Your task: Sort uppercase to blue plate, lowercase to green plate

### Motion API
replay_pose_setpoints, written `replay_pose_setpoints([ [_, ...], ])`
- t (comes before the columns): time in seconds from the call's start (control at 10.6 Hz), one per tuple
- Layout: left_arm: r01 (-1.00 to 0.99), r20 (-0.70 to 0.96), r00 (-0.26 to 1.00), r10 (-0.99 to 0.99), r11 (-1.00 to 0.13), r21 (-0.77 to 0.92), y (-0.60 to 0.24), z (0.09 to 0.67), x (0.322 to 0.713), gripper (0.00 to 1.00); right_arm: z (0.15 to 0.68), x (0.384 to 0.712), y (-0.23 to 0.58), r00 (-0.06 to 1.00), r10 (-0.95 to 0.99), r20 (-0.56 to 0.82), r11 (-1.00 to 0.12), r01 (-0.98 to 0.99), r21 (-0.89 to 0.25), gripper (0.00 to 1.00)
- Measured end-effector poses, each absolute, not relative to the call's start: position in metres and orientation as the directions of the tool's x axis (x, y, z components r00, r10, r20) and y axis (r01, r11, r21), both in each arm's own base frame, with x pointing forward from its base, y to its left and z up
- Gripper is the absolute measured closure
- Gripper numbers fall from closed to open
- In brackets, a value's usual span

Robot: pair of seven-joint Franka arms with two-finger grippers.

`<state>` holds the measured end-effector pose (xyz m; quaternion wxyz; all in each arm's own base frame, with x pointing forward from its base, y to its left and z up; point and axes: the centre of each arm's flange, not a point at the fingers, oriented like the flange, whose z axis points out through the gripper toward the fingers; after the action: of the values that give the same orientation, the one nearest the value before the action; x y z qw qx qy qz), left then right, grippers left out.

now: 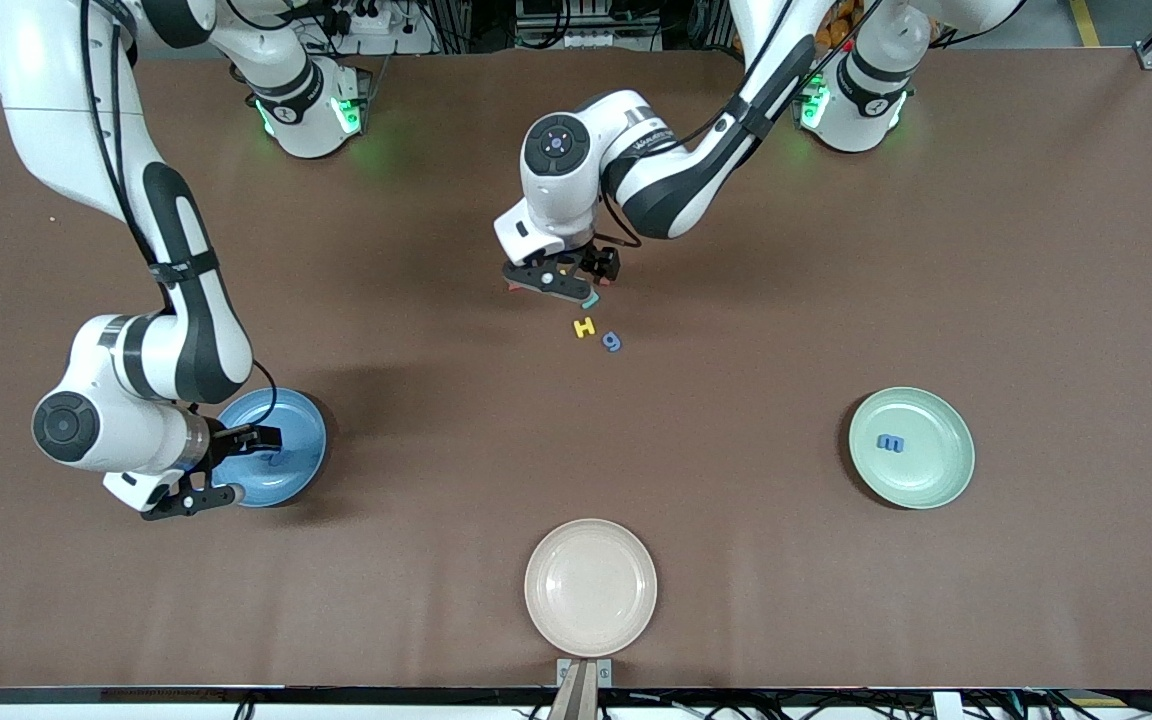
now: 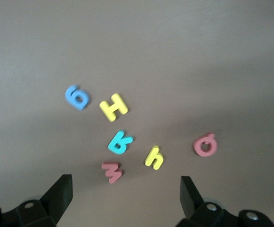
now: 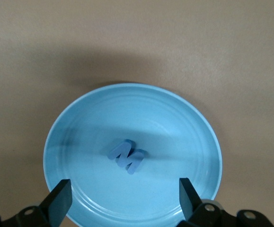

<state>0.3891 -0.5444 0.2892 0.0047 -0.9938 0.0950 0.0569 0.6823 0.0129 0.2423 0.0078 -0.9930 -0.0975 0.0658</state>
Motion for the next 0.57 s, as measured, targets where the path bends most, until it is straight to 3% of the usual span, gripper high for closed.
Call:
replay_pose_setpoints([
  [0.28,0.007,-0.14,0.99,0.016,-0.998,-0.063,-0.528,0.259,0.381,0.0,0.239,0.673,0.013,0.963,0.191,-0.189,-0.982,0.186,-0.043,0.0],
  [0.57,0.11,-0.118,0.986,0.115,-0.993,-0.045,-0.511,0.229,0.366,0.0,0.285,0.652,0.015,0.948,0.169,-0.271,-0.985,0.155,-0.074,0.0],
])
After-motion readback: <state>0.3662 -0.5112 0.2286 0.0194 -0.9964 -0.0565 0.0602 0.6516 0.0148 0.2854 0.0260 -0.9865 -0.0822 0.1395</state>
